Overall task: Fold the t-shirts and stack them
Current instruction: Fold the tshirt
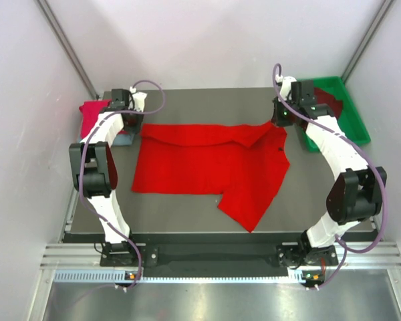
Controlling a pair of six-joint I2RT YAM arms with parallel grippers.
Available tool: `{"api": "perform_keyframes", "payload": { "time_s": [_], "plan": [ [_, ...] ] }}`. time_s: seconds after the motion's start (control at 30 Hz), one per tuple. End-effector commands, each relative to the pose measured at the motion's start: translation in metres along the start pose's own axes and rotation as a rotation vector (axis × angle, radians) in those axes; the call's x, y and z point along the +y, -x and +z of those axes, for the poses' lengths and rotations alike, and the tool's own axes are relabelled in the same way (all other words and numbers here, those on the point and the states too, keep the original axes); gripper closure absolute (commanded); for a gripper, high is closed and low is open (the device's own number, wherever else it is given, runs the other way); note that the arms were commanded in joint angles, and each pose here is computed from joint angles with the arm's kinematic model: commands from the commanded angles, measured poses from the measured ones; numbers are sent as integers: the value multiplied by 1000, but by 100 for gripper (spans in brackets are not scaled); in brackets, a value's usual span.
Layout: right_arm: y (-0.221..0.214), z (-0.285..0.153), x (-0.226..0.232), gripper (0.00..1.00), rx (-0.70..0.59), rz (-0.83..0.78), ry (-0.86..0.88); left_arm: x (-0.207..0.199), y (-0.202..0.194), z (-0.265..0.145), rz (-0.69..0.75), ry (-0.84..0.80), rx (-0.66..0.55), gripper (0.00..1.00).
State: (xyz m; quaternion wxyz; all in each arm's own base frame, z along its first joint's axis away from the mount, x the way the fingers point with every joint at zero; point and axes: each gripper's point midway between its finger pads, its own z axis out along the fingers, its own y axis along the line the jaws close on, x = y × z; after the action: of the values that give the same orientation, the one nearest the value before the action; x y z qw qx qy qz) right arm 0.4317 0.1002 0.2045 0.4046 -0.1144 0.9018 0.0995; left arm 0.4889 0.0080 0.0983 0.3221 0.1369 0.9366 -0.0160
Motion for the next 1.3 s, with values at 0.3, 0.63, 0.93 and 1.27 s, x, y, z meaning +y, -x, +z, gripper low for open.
{"api": "perform_keyframes", "payload": {
  "time_s": [0.3, 0.63, 0.93, 1.27],
  "plan": [
    [-27, -2, 1, 100, 20, 0, 1, 6, -14, -5, -9, 33, 18, 100],
    [-40, 2, -2, 100, 47, -7, -4, 5, -27, 1, -8, 37, 56, 100],
    [-38, 3, -2, 100, 42, -8, -3, 3, -34, 4, -9, 30, 73, 100],
    [-41, 5, -2, 100, 50, -6, 0, 2, -41, 8, -19, 26, 94, 100]
  ]
}}
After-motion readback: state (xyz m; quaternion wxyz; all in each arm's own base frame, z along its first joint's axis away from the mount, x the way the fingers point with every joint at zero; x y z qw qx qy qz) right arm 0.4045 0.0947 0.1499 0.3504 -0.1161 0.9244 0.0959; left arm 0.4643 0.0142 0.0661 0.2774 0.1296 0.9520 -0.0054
